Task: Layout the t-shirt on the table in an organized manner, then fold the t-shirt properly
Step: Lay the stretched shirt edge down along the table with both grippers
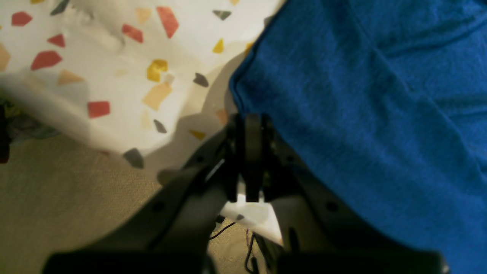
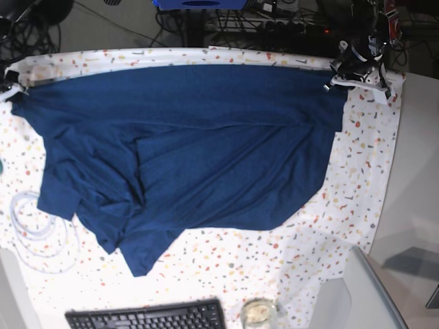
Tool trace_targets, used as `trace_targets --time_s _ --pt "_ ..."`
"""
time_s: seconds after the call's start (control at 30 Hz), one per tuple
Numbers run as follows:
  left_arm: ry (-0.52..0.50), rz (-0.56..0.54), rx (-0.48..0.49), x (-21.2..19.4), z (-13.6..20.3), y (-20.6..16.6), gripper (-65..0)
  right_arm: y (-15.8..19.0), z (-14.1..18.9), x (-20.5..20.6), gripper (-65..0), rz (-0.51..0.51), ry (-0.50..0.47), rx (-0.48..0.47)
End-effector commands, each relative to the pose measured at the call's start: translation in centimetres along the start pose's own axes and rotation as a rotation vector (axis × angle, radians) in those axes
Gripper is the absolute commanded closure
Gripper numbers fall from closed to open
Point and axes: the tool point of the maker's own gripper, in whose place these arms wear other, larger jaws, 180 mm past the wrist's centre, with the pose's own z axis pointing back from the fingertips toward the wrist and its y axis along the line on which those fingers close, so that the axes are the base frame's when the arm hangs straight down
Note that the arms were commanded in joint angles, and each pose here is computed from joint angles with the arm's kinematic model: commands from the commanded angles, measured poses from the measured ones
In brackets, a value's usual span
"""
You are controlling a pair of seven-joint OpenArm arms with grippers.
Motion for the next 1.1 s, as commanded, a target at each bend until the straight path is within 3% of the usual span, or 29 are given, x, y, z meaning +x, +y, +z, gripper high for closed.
trace_targets --time_s 0.0,0.37,1.07 --pt "-0.043 -0.034 0.007 1.4 0.3 0.0 0.0 -0.7 0.7 1.7 0.0 0.005 -0.054 -0.012" --pt "-0.051 -0.070 0.028 1.5 0.3 0.3 0.0 0.3 0.9 -1.9 0.0 -0.037 -0.023 -0.007" --pt "-0.082 -0.081 0.012 2.5 0.8 -0.5 0.0 -0.1 1.1 -1.8 0.0 -0.032 -0.024 -0.017"
